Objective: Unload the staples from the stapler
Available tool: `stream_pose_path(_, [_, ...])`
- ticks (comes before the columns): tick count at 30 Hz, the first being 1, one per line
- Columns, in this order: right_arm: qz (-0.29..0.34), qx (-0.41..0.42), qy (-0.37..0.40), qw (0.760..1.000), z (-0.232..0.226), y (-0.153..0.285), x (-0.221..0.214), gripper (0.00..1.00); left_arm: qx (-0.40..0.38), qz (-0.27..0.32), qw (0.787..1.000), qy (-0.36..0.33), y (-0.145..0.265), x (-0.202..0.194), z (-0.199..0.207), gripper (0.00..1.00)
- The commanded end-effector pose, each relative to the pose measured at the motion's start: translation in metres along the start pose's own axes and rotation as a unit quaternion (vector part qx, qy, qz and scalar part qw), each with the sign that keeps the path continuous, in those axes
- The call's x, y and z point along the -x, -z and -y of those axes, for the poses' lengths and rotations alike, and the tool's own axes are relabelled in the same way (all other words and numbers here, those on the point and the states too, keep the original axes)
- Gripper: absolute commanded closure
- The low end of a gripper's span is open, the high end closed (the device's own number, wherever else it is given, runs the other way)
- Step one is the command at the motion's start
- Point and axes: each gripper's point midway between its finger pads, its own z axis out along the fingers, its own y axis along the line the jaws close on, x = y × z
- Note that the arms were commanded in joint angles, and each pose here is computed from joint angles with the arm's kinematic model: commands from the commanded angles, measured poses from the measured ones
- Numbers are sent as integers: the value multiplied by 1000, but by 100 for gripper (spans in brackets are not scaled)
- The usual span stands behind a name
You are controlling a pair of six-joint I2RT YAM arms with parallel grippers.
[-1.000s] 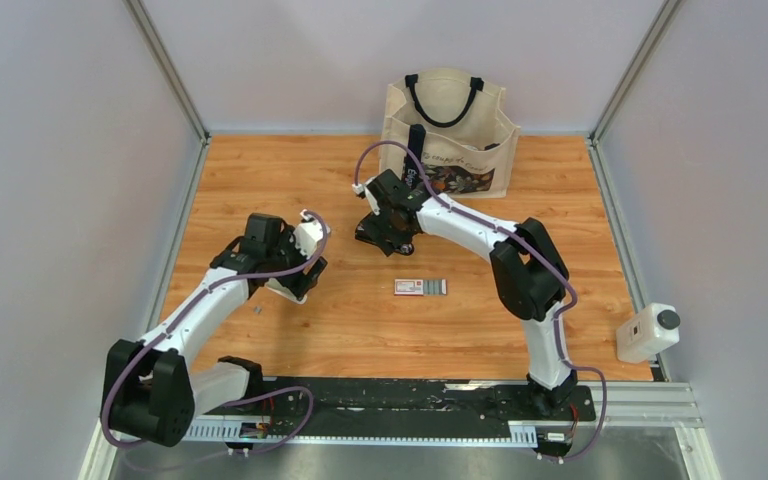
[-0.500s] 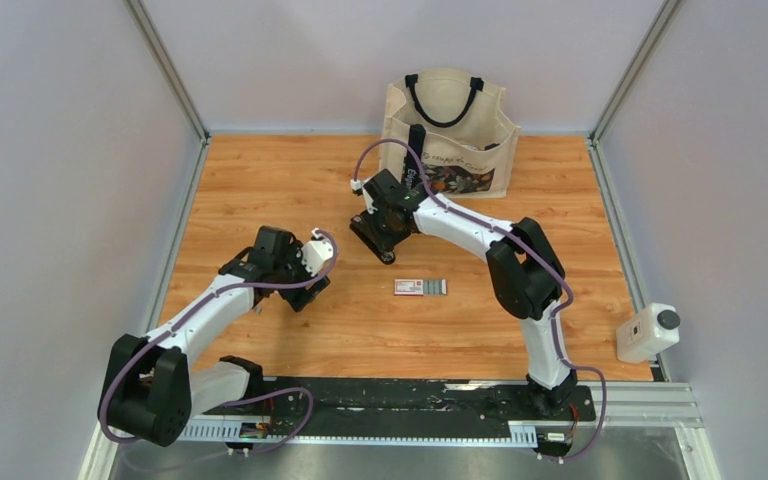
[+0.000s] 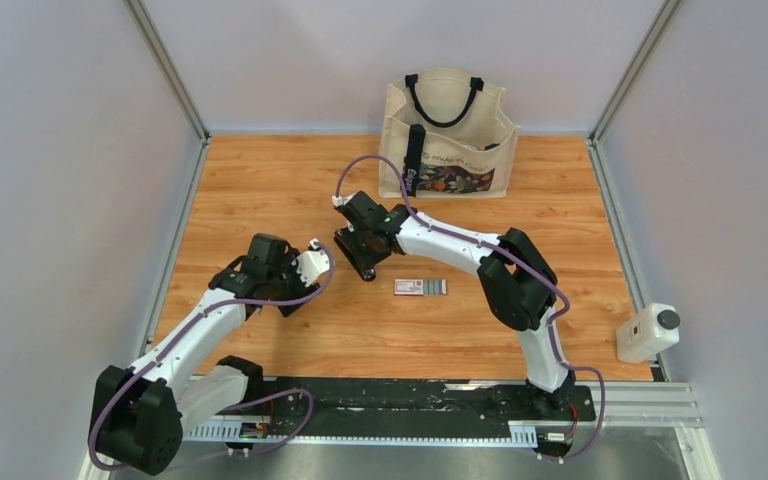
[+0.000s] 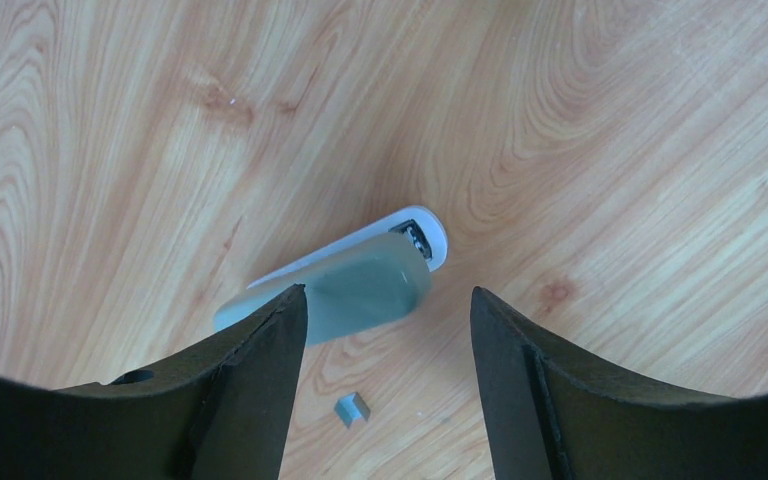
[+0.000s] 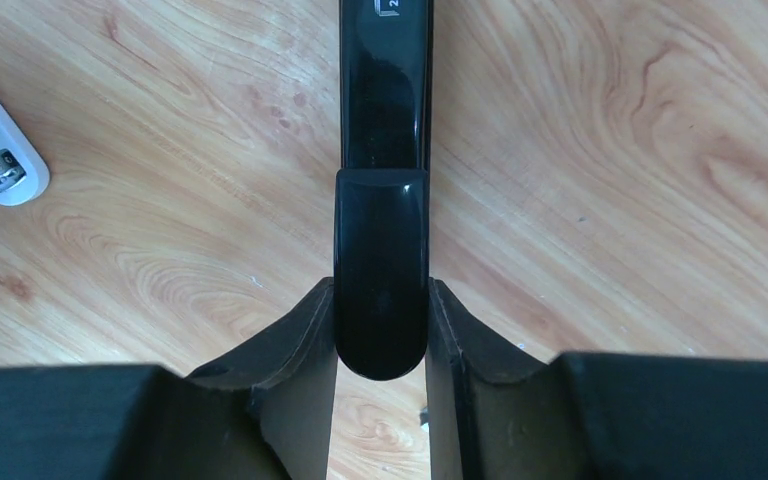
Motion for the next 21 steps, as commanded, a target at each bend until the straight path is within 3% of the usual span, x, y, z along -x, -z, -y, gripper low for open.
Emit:
stream_pose_path(1, [28, 10, -55, 998, -19, 18, 9, 91, 1, -12, 999, -29, 9, -2, -2, 31])
stream_pose_path(7, [25, 17, -73, 997, -38, 19, 5, 86, 5, -19, 999, -32, 15, -2, -4, 31])
stream_pose_path(11, [22, 0, -65, 998, -34, 20, 11, 43, 0, 9, 1000, -14, 25, 13, -2, 27])
stream_pose_path(15, [24, -23, -49, 998, -28, 21, 22, 37, -4, 40, 999, 5, 43, 34, -3, 24])
stream_pose_path(21, [21, -34, -36, 999, -26, 15, 29, 40, -17, 78, 996, 37, 60, 56, 1, 24])
